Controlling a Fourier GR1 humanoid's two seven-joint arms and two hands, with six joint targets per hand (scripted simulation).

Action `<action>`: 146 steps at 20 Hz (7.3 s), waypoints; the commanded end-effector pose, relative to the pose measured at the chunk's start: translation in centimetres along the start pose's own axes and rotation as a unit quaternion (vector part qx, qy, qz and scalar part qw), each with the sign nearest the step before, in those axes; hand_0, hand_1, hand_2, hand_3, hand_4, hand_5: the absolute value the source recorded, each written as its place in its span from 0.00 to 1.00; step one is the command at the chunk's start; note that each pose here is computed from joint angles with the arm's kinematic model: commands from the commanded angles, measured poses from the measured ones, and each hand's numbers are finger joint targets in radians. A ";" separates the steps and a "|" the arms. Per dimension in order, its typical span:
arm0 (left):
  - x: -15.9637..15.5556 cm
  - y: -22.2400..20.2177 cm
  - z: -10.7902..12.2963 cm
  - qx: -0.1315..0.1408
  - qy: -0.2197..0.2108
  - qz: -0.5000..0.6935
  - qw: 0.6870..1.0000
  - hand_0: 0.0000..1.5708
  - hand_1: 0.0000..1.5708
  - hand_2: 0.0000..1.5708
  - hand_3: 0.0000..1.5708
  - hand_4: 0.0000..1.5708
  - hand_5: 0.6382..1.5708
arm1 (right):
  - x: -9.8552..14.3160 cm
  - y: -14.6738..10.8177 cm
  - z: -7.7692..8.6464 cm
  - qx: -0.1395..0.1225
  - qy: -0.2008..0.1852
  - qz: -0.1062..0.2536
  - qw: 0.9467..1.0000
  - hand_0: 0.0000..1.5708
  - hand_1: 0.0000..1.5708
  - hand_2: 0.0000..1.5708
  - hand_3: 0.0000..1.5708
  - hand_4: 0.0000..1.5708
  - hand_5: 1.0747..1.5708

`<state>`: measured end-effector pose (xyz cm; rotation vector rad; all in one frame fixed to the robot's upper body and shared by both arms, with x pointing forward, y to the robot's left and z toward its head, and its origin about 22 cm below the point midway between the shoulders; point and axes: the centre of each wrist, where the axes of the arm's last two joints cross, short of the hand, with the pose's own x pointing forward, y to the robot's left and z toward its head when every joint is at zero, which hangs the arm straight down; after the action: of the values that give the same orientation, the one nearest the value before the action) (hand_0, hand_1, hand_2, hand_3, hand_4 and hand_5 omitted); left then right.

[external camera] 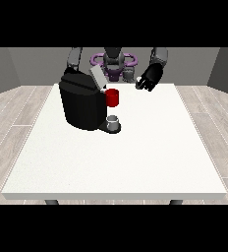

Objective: Insert the coffee pod into the coffee machine and close the lid

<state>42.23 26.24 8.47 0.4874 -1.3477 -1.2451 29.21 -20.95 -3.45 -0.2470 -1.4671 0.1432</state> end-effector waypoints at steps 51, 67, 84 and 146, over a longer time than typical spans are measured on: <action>9.6 15.7 -0.5 0.131 -0.038 -0.008 0.991 0.78 0.78 0.80 0.76 0.26 1.00 | 8.5 -2.1 -4.6 -0.024 -0.105 -0.022 0.994 0.00 0.00 0.00 0.00 0.00 1.00; 8.4 18.2 1.3 0.174 -0.015 -0.087 0.981 0.77 0.77 0.78 0.70 0.00 1.00 | 9.7 -2.2 -4.6 -0.021 -0.129 -0.012 0.991 0.00 0.00 0.00 0.00 0.00 1.00; 8.2 17.7 0.8 0.205 -0.064 -0.063 0.975 0.79 0.79 0.77 0.61 0.00 1.00 | 11.4 -1.7 -4.8 -0.025 -0.129 -0.008 0.991 0.00 0.00 0.00 0.00 0.07 1.00; -1.8 -17.7 2.5 0.053 -0.012 0.488 0.871 0.00 0.00 0.00 0.00 0.25 1.00 | 3.7 -4.4 -1.0 0.023 -0.026 0.006 0.999 0.00 0.00 0.00 0.00 0.05 1.00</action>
<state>34.68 23.26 -6.45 -0.1276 -1.4206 -0.3625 29.98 -24.44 0.91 -0.1844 -1.5227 0.1588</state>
